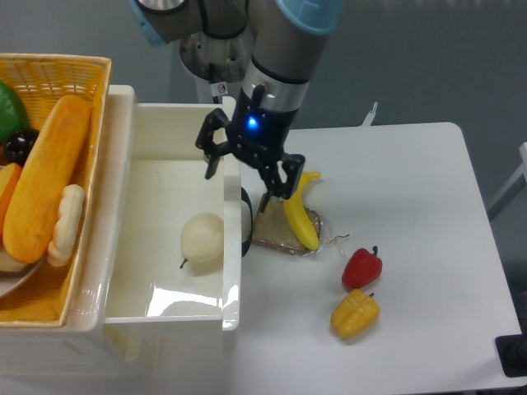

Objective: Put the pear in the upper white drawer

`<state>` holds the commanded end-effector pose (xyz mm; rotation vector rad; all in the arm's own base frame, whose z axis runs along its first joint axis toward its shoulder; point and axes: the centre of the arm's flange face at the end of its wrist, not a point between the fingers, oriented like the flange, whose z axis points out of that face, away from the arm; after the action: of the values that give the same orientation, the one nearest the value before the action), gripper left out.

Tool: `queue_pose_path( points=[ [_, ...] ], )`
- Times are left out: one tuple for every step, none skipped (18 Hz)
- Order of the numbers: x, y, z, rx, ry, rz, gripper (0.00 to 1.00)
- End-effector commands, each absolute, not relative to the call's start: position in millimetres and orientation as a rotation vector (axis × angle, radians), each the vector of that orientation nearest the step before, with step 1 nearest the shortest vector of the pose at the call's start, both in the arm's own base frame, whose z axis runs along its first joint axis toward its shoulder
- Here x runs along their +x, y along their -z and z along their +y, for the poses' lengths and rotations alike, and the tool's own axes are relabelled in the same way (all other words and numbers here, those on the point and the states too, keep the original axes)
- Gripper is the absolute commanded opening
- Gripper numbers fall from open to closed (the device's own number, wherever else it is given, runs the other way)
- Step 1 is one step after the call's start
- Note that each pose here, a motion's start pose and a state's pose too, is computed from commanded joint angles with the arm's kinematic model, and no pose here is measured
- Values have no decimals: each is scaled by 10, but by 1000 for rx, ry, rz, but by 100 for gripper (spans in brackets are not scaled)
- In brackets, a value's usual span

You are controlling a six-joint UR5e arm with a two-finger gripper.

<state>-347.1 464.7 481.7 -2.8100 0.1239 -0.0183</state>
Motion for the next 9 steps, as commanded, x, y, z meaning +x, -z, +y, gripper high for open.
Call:
queue_pose_path(
  points=[
    [-3512, -4794, 4659, -2821, 2, 121, 100],
    [-3569, -4751, 4673, -2832, -12, 100, 100],
    [-3587, -4733, 4666, -2843, -31, 97, 100],
    [-3609, -4692, 4642, -2872, -57, 99, 100],
    [-3636, -4672, 4596, -2914, -104, 96, 100],
    [-3668, -4654, 4564, -2949, -146, 97, 100],
    [-3684, -4658, 4545, -2969, -168, 99, 100],
    [-3709, -4633, 4541, -2978, -173, 95, 100],
    [-3756, -4607, 4527, -2984, -175, 86, 100]
  ],
)
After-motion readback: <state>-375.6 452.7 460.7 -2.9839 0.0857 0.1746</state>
